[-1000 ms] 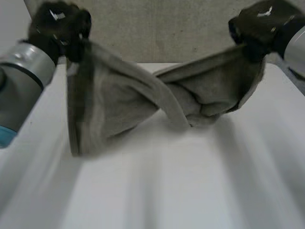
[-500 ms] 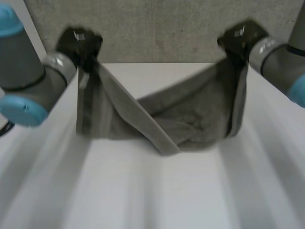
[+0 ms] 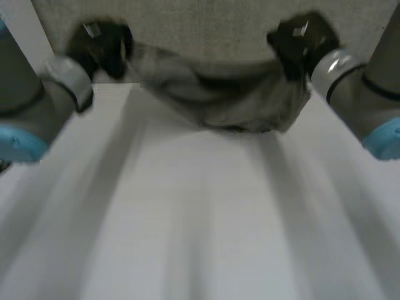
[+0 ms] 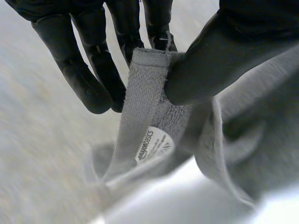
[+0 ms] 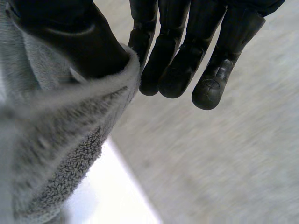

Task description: Fold the towel.

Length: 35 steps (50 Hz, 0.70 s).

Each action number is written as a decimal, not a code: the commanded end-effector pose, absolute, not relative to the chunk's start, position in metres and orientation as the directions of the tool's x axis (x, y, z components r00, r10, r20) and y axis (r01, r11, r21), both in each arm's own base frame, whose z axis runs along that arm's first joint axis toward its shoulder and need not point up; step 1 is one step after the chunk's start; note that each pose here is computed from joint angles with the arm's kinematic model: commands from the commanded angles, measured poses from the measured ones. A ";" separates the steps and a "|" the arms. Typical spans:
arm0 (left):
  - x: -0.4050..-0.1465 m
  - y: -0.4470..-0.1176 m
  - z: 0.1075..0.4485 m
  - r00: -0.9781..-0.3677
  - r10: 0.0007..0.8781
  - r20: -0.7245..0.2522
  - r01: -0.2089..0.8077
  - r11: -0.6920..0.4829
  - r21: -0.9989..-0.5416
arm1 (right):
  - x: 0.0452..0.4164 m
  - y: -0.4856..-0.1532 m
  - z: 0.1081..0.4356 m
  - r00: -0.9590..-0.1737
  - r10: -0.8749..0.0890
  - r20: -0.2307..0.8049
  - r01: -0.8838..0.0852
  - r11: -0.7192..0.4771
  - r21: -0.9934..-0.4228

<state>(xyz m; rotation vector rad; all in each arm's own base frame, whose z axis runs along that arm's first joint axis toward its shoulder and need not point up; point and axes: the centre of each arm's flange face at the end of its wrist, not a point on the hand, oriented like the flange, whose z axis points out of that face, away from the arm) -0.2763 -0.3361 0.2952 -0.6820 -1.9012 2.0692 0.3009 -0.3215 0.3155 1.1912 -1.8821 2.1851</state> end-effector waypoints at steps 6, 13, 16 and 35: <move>-0.253 -0.289 0.172 -0.689 0.590 -0.420 0.511 -0.015 -0.859 | 0.286 -0.304 0.233 -0.589 -0.594 0.549 -0.648 -0.060 -0.759; -0.240 -0.266 0.172 -0.686 0.594 -0.420 0.527 0.009 -0.850 | 0.282 -0.297 0.222 -0.582 -0.613 0.534 -0.661 -0.025 -0.750; -0.236 -0.252 0.176 -0.686 0.595 -0.419 0.528 0.010 -0.849 | 0.281 -0.293 0.223 -0.583 -0.615 0.531 -0.660 -0.021 -0.751; -0.202 -0.194 0.252 -0.726 0.547 -0.417 0.368 -0.202 -0.907 | 0.266 -0.248 0.304 -0.642 -0.554 0.529 -0.544 -0.156 -0.824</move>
